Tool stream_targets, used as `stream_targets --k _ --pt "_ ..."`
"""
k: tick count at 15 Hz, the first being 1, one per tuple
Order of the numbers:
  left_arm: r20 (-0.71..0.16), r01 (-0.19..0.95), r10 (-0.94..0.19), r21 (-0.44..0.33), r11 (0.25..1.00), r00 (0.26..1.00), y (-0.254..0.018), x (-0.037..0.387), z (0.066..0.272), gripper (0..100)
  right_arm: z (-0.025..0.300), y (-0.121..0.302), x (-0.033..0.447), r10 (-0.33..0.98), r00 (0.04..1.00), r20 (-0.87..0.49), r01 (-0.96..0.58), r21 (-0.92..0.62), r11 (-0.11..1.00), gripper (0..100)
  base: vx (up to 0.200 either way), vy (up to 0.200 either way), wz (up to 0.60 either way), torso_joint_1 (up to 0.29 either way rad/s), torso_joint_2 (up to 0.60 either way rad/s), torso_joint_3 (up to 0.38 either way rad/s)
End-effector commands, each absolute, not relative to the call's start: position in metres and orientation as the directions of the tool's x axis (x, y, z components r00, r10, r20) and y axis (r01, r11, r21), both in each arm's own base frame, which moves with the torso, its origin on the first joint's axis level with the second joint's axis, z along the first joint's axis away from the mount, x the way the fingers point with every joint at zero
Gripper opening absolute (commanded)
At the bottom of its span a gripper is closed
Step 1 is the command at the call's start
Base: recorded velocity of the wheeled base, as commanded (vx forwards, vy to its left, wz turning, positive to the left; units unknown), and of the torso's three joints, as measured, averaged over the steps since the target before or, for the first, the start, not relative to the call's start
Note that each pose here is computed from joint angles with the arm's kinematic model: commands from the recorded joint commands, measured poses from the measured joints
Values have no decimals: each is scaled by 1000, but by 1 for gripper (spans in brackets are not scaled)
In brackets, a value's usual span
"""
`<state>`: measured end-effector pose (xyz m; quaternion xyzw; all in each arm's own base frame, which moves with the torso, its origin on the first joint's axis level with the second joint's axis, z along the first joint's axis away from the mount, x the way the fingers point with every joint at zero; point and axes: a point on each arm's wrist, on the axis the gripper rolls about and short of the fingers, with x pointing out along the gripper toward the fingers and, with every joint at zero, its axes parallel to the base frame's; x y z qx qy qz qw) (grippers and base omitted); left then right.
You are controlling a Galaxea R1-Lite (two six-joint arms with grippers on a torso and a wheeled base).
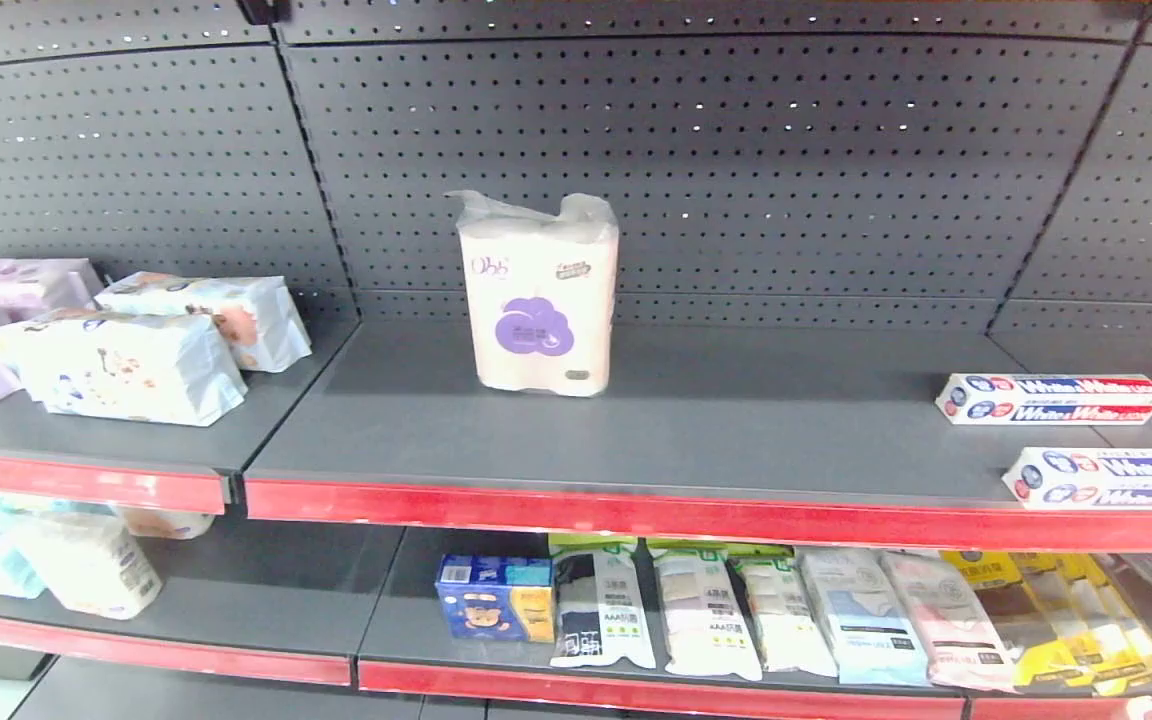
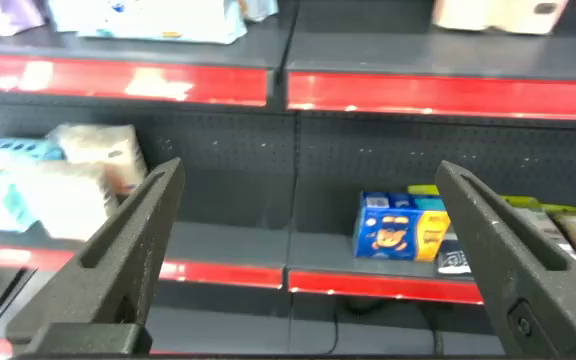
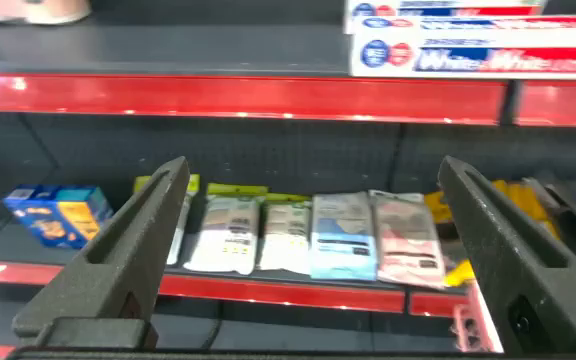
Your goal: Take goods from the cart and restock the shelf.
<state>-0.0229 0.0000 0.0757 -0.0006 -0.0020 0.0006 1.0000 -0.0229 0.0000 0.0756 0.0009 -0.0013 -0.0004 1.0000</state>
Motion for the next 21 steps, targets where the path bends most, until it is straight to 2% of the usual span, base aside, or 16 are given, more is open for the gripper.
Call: stream_targets --k 1,3,10,12,13,14,15,16,17,18,20,21 --pt "3 -2 2 -2 1000 1000 0 -23 76 100 76 0 -23 -2 1000 2 2 2 1000 100 0 0 -600 7 2 2" --pt "3 -2 2 -2 1000 1000 0 -23 76 100 76 0 -23 -2 1000 2 2 2 1000 100 0 0 -600 12 5 2" --pt "3 -2 2 -2 1000 1000 0 -23 76 100 76 0 -20 18 999 -29 -18 -3 1000 100 0 0 0 0 0 0" --pt "3 -2 2 -2 1000 1000 0 -23 76 100 78 0 -19 -23 998 -54 23 -9 1000 100 0 0 0 0 0 0" --pt "3 -2 2 -2 1000 1000 0 -23 76 100 92 1 -20 -34 999 -23 33 -26 999 100 0 0 0 0 0 0" --pt "3 -2 2 -2 1000 1000 0 -23 76 100 151 0 -5 -47 996 -70 48 4 999 100 0 0 0 0 0 0" --pt "3 -2 2 -3 1000 1000 0 -23 76 100 189 -2 18 -72 991 -112 83 94 992 100 0 0 0 0 0 0" --pt "3 -2 2 -2 1000 1000 0 -23 76 100 222 -1 35 -31 995 -96 38 74 997 100 0 0 0 0 0 0" --pt "3 -2 2 -3 1000 1000 0 -23 76 100 235 -1 42 -20 995 -100 26 63 998 100 0 0 0 0 0 0" --pt "3 -2 2 -3 1000 1000 0 -23 76 100 242 -5 81 -63 975 -215 79 66 995 100 0 0 0 0 0 0" --pt "3 -2 2 -3 1000 1000 0 -23 76 100 212 -26 132 -123 884 -452 142 8 990 100 0 0 0 0 0 0" --pt "3 -2 2 -3 1000 1000 0 -23 76 100 212 -26 132 -123 884 -452 142 8 990 100 0 0 0 0 0 0"
